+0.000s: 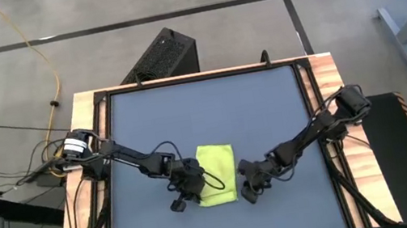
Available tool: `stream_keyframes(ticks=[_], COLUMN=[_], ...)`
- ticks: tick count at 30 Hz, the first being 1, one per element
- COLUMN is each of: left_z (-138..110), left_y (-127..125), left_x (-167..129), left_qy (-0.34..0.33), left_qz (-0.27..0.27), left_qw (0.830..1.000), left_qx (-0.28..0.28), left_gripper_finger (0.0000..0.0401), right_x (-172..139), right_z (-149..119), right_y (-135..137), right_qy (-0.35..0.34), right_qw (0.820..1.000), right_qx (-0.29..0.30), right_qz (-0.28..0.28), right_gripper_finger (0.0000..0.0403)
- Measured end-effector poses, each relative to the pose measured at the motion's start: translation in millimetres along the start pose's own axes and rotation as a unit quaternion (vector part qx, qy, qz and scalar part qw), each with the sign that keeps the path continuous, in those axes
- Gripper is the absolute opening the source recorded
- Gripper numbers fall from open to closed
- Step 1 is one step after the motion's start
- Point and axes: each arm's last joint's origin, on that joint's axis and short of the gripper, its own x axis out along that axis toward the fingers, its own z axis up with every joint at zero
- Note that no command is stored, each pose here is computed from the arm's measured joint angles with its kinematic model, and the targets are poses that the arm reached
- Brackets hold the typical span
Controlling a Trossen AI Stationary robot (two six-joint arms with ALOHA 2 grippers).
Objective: Roll towel
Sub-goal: Roll the green microfiber towel
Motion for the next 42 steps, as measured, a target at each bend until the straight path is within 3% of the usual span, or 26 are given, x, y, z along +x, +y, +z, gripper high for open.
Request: stream_keyframes(ticks=[8,11,13,17,23,26,33,39,42], left_z=[0.7,0.8,0.8,1.3,2.2,2.2,2.5,4.6,5.8], left_y=[0.4,1.4,2.3,4.2,4.4,4.2,4.2,4.2,4.5], left_x=[-0.2,-0.9,-1.5,-2.7,-2.8,-2.8,-2.8,-2.9,-3.0], left_qy=[-0.003,-0.005,-0.006,-0.010,-0.014,-0.014,-0.015,-0.023,-0.029], left_qz=[0.000,-0.005,-0.009,-0.017,-0.020,-0.024,-0.025,-0.025,-0.023], left_qw=[1.000,1.000,1.000,0.999,0.999,0.998,0.998,0.997,0.997], left_qx=[-0.008,-0.015,-0.021,-0.035,-0.043,-0.047,-0.061,-0.068,-0.072], left_gripper_finger=[0.0000,0.0000,0.0000,0.0000,0.0000,0.0000,0.0000,0.0000,0.0000], right_x=[-11.7,-14.4,-15.4,-16.4,-18.3,-17.9,-11.1,2.0,6.5], right_z=[-0.8,-0.9,-3.8,-15.7,-28.5,-26.8,-20.3,-16.2,-16.7], right_y=[8.0,18.3,27.1,40.2,47.6,45.6,32.7,30.5,30.7], right_qy=[-0.003,-0.031,-0.052,-0.089,-0.136,-0.133,-0.096,-0.087,-0.081], right_qw=[0.998,0.989,0.974,0.926,0.794,0.754,0.727,0.726,0.715], right_qx=[-0.065,-0.136,-0.207,-0.359,-0.593,-0.643,-0.678,-0.679,-0.692], right_qz=[0.014,0.046,0.072,0.073,0.000,-0.020,-0.053,-0.061,-0.065], right_gripper_finger=[0.0134,0.0161,0.0173,0.0179,0.0172,0.0167,0.0164,0.0164,0.0164])
